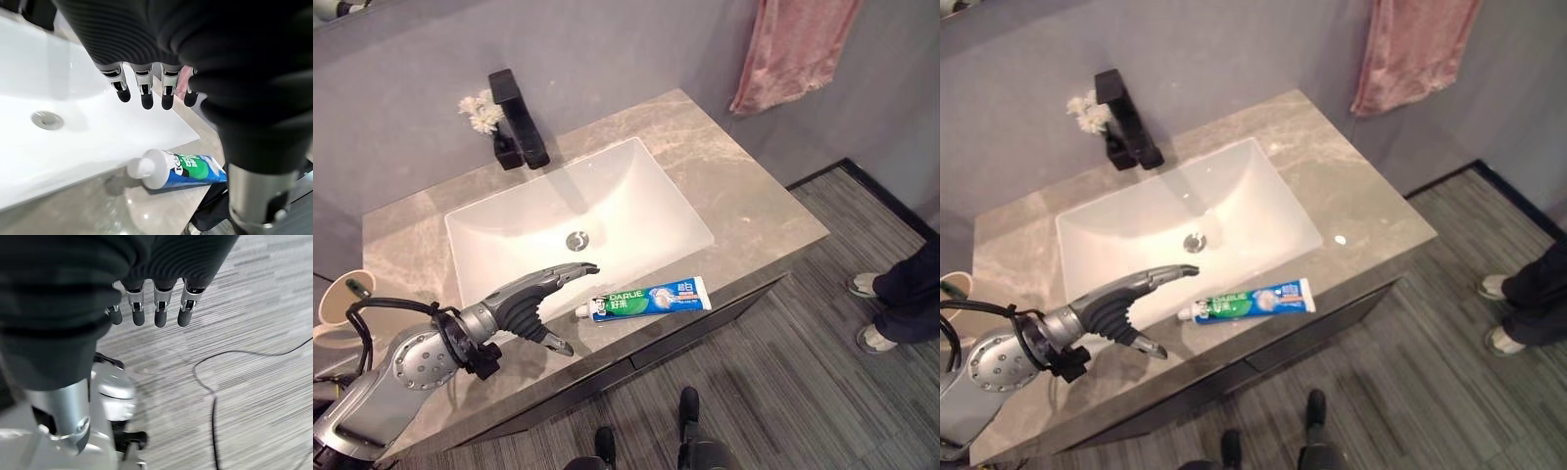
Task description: Put brush and paste in cup on sink, flatten towel.
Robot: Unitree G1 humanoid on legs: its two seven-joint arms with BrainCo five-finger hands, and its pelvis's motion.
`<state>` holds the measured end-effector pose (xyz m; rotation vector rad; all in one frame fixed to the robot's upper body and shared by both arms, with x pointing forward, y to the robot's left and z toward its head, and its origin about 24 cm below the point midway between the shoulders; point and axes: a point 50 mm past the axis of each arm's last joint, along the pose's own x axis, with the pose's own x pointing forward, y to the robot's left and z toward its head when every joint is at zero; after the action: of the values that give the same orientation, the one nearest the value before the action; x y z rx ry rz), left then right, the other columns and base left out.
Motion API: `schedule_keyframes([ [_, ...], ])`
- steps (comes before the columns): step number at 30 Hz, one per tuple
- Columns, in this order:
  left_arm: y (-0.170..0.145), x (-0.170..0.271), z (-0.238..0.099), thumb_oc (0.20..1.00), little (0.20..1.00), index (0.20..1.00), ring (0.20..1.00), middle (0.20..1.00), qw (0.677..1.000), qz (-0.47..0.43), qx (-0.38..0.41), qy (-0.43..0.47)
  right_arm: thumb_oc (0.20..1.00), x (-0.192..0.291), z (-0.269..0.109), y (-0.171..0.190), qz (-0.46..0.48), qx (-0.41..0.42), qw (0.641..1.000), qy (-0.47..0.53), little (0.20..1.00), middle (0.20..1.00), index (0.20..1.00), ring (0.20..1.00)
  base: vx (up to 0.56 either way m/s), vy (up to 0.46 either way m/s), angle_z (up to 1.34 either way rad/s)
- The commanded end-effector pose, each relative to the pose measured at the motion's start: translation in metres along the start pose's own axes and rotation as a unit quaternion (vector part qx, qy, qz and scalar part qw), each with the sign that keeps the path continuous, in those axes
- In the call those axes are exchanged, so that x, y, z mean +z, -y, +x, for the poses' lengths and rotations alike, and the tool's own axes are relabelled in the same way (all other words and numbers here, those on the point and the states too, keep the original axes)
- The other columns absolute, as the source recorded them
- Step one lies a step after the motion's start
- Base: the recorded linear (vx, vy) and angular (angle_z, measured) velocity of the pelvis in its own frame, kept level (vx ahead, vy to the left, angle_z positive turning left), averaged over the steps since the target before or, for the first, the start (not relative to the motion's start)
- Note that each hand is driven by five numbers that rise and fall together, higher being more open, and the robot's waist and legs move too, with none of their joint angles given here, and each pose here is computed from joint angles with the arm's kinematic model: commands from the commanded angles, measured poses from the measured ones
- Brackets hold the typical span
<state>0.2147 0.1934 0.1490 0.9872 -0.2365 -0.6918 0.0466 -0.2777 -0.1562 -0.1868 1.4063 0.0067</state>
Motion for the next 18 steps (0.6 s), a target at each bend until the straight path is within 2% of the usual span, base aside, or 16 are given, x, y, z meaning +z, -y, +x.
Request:
schedule_keyframes([
  [1, -0.004, 0.005, 0.002, 1.000, 1.000, 1.000, 1.000, 1.000, 1.000, 0.014, 0.007, 0.017, 1.000, -0.001, 0.000, 0.001, 0.001, -0.007, 1.000, -0.004, 1.000, 1.000, 1.000, 1.000, -0.03, -0.005, -0.14],
  [12, 0.001, -0.001, 0.003, 1.000, 1.000, 1.000, 1.000, 1.000, 1.000, 0.017, 0.000, 0.004, 1.000, -0.003, 0.000, 0.000, -0.004, -0.006, 1.000, -0.008, 1.000, 1.000, 1.000, 1.000, -0.01, -0.002, -0.02],
  [18, 0.007, -0.011, 0.003, 1.000, 1.000, 1.000, 1.000, 1.000, 1.000, 0.019, -0.007, -0.020, 1.000, 0.012, 0.002, -0.002, -0.005, -0.004, 1.000, 0.013, 1.000, 1.000, 1.000, 1.000, -0.02, -0.015, -0.12],
])
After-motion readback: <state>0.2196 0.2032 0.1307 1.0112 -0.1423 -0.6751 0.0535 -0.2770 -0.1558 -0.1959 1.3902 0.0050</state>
